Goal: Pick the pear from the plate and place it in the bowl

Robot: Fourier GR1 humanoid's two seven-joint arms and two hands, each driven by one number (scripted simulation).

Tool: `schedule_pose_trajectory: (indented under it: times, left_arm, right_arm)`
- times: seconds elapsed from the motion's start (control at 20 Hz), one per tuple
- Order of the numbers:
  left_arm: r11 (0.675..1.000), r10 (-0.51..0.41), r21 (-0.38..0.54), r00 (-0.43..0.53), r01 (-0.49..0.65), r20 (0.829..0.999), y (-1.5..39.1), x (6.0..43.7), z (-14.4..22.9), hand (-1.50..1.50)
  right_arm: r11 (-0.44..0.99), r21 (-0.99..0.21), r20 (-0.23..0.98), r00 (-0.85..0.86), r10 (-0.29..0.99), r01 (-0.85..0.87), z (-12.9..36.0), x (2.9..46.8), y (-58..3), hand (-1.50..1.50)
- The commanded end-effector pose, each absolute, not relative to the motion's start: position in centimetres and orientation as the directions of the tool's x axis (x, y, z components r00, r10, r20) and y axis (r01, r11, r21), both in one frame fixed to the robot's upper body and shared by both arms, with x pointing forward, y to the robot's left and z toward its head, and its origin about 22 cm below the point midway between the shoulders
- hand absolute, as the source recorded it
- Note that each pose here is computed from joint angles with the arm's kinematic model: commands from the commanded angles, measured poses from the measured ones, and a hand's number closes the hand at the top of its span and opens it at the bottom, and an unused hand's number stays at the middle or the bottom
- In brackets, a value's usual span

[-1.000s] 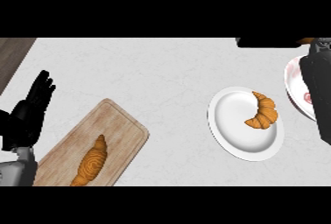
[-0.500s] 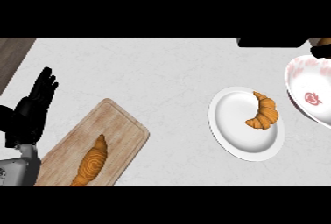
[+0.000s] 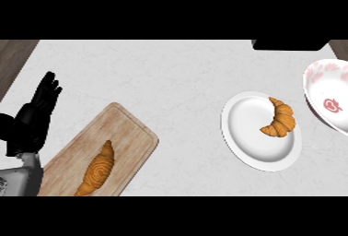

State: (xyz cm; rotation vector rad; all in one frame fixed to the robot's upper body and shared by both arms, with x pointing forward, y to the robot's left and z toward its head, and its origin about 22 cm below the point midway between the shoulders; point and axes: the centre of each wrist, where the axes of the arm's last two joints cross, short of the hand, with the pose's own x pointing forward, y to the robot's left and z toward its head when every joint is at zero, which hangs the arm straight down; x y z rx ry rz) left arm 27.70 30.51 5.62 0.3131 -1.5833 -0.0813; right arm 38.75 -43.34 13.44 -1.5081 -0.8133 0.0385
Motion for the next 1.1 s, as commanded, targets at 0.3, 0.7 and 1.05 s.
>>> schedule_pose_trajectory:
  times: [0.3, 0.7, 1.05]
  left_arm:
    - [0.956, -0.265, 0.26, -0.018, -0.135, 0.964, 29.8, 26.9, 5.4, 0.0]
    - [0.958, -0.241, 0.241, 0.016, -0.159, 0.97, 31.6, 27.0, 5.7, 0.0]
    - [0.955, -0.236, 0.234, 0.012, -0.184, 0.972, 29.9, 27.4, 5.0, 0.0]
  right_arm:
    - [0.35, -0.858, 0.5, 0.771, 0.395, 0.377, 8.9, 34.6, -49.0, -1.5]
    - [0.352, -0.455, 0.883, 0.363, 0.298, 0.818, 10.9, 34.4, -49.3, -1.5]
    - [0.386, -0.193, 0.973, 0.124, 0.196, 0.902, 11.3, 28.9, -54.0, -1.5]
